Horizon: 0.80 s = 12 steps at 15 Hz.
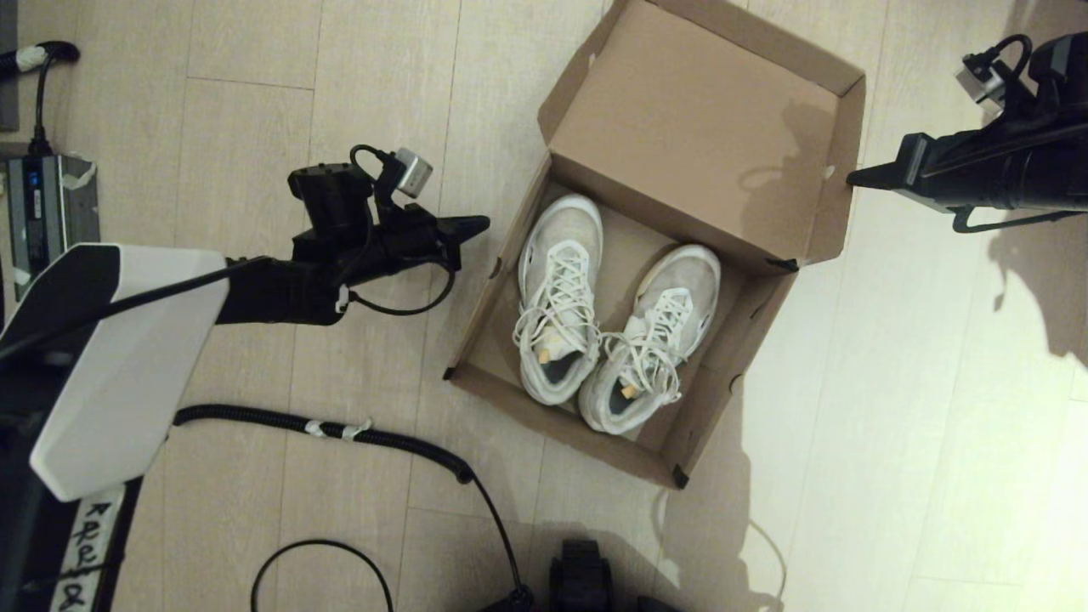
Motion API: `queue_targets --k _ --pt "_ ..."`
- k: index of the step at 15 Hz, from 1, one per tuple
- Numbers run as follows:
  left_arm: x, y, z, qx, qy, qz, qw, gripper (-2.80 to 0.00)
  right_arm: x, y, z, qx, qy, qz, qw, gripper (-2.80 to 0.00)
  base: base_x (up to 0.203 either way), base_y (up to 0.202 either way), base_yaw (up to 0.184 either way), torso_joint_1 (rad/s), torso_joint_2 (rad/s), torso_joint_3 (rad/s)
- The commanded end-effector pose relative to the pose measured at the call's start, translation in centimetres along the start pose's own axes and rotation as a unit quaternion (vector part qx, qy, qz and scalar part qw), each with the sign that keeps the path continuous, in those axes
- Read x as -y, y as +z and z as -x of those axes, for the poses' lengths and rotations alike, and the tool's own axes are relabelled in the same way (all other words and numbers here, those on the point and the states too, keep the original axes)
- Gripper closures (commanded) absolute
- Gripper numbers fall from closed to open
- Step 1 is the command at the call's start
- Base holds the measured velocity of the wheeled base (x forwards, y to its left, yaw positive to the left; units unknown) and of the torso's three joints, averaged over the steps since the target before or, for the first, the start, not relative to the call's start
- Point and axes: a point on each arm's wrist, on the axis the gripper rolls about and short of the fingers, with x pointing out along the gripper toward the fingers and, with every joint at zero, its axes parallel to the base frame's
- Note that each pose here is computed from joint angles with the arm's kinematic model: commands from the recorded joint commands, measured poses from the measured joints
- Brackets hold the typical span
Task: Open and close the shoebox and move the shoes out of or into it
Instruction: Open the shoe box
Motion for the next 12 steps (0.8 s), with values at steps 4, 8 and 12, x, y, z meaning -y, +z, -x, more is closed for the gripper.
queue_targets --k 4,8,12 --pt "0.3 -2.3 -0.8 -0.015 -0.008 0.012 0.9998 0.00 0.6 -0.4 -1.1 -0.004 0.000 -0.001 1.000 0.00 0.000 0.000 0.000 0.000 0.00 0.000" --pt "1.7 -2.9 -0.8 -0.033 -0.021 0.030 0.9988 0.00 1.3 0.2 -2.3 0.013 -0.016 0.007 1.000 0.00 0.000 0.000 0.000 0.000 0.00 0.000" --pt "5.5 -2.0 0.7 -0.065 -0.054 0.060 0.9946 0.00 2.0 0.3 -2.9 0.027 -0.017 0.015 0.999 0.00 0.000 0.000 0.000 0.000 0.00 0.000"
